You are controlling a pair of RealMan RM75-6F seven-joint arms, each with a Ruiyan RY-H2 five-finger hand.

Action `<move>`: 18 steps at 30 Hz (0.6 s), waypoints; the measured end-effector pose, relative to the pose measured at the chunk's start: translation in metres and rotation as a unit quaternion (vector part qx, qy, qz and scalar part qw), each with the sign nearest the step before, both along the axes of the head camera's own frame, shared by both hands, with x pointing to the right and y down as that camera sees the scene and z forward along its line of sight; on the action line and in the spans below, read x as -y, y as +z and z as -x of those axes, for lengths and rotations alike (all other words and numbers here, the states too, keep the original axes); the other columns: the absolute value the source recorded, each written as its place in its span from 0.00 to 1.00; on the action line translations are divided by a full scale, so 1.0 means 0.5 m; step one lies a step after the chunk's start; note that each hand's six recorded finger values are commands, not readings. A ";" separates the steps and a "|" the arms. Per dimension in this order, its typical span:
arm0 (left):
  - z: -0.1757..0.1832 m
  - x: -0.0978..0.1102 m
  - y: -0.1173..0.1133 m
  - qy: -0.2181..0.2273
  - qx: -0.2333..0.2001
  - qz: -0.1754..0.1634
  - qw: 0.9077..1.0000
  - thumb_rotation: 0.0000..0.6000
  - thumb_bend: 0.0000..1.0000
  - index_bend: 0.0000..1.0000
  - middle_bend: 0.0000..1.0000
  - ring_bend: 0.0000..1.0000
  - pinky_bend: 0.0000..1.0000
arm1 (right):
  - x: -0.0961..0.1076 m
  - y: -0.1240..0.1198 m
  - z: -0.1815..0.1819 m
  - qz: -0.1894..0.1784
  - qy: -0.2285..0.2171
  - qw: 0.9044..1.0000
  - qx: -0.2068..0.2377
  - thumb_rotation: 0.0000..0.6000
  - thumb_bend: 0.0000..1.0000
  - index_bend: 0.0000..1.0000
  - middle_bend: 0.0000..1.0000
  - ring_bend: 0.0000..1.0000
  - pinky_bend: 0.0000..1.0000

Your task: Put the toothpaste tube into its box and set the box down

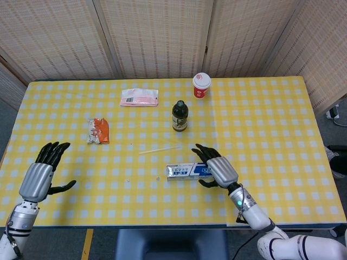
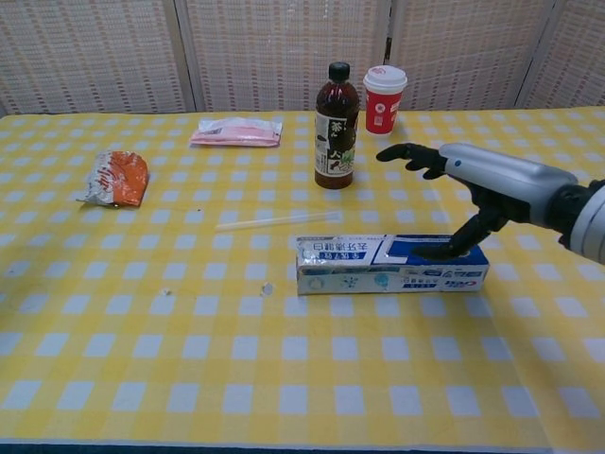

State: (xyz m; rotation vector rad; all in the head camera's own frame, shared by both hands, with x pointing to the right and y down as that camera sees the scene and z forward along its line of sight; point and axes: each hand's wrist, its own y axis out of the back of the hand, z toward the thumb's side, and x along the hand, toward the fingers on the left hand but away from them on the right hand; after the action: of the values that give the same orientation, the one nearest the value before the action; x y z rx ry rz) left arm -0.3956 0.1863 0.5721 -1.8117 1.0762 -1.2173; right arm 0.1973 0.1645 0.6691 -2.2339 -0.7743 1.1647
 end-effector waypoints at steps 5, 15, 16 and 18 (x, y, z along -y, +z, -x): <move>0.043 -0.041 0.013 0.004 0.047 0.015 0.999 1.00 0.20 0.06 0.13 0.05 0.00 | -0.026 -0.053 -0.087 -0.062 0.010 0.997 -0.037 1.00 0.30 0.00 0.00 0.00 0.00; 0.120 -0.098 0.033 -0.011 0.113 0.002 0.993 1.00 0.20 0.08 0.13 0.03 0.00 | -0.154 -0.111 -0.284 -0.129 0.033 0.980 -0.150 1.00 0.30 0.00 0.00 0.00 0.00; 0.119 -0.100 0.029 -0.011 0.112 -0.001 0.994 1.00 0.20 0.08 0.13 0.03 0.00 | -0.157 -0.114 -0.288 -0.131 0.032 0.979 -0.152 1.00 0.30 0.00 0.00 0.00 0.00; 0.112 -0.105 0.020 -0.009 0.102 -0.006 0.995 1.00 0.20 0.08 0.12 0.02 0.00 | -0.158 -0.120 -0.288 -0.133 0.031 0.980 -0.146 1.00 0.30 0.00 0.00 0.00 0.00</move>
State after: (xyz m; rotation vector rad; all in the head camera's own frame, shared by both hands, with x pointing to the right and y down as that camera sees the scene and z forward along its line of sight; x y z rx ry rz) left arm -0.4518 0.2386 0.5822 -1.6310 0.9841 -1.3702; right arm 0.3415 0.2437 0.6093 -1.7839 -0.8268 1.2974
